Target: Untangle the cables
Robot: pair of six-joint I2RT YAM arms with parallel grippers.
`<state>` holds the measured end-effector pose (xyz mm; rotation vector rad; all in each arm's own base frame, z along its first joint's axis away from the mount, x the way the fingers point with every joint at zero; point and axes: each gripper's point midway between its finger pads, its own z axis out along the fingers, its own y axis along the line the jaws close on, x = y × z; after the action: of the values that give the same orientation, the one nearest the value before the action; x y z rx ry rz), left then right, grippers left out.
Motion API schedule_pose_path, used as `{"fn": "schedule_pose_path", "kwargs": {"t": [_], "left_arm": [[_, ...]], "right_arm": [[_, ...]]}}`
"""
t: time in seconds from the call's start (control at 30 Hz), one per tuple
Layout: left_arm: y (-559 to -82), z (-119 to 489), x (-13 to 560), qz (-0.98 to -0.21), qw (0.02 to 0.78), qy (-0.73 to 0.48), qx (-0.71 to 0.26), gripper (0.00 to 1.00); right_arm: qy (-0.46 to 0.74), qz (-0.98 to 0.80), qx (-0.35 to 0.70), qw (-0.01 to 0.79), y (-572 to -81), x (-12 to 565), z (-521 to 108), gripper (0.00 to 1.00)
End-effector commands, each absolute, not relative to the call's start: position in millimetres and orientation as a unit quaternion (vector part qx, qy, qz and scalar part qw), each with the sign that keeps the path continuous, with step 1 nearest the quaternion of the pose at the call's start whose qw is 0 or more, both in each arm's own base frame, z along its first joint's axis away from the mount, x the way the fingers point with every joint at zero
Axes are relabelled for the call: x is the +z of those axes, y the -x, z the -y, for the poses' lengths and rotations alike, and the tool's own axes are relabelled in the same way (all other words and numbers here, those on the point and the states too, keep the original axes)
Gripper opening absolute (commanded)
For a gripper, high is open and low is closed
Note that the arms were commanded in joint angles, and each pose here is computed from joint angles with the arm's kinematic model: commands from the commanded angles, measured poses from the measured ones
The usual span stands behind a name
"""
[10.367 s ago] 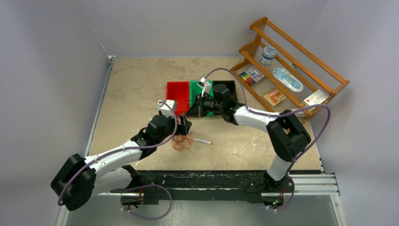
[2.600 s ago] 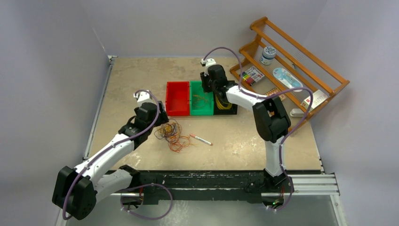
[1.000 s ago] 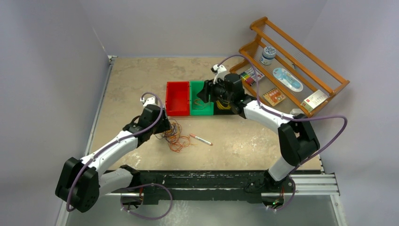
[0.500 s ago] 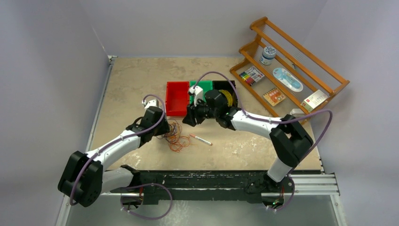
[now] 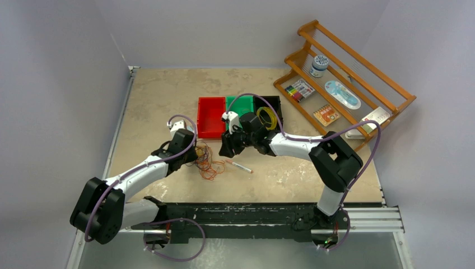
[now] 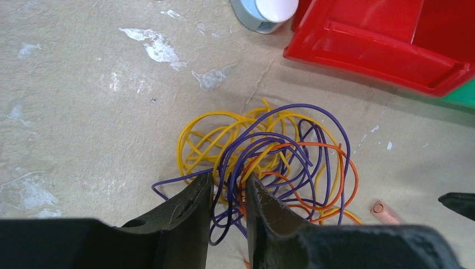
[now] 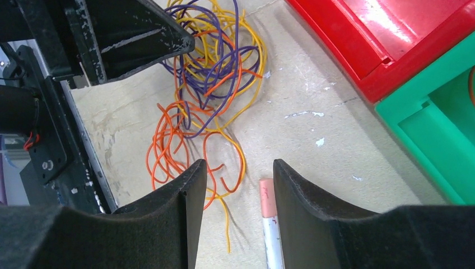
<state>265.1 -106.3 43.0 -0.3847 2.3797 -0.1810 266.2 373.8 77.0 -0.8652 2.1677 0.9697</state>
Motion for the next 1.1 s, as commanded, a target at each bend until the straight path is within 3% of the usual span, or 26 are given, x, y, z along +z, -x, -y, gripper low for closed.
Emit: {"fn": "schedule_pose_path", "kwargs": {"t": [0.0,0.63,1.07], "left_arm": [[-268.9,96.2,40.0,-0.913,0.366,0.176,-0.05,0.26],[-270.1,95.4,42.3,-0.91,0.371,0.176,-0.049,0.24],[-271.0,95.3,43.5,-0.909,0.374,0.175,-0.05,0.24]], "right_arm": [[0.356,-0.801,0.386,0.289,-252.3,77.2,-380.1,0.51],[0.37,-0.811,0.371,0.26,-245.1,45.1,-392.1,0.49],[0.362,-0.806,0.375,0.28,-250.2,57.5,-394.6,0.37]]}}
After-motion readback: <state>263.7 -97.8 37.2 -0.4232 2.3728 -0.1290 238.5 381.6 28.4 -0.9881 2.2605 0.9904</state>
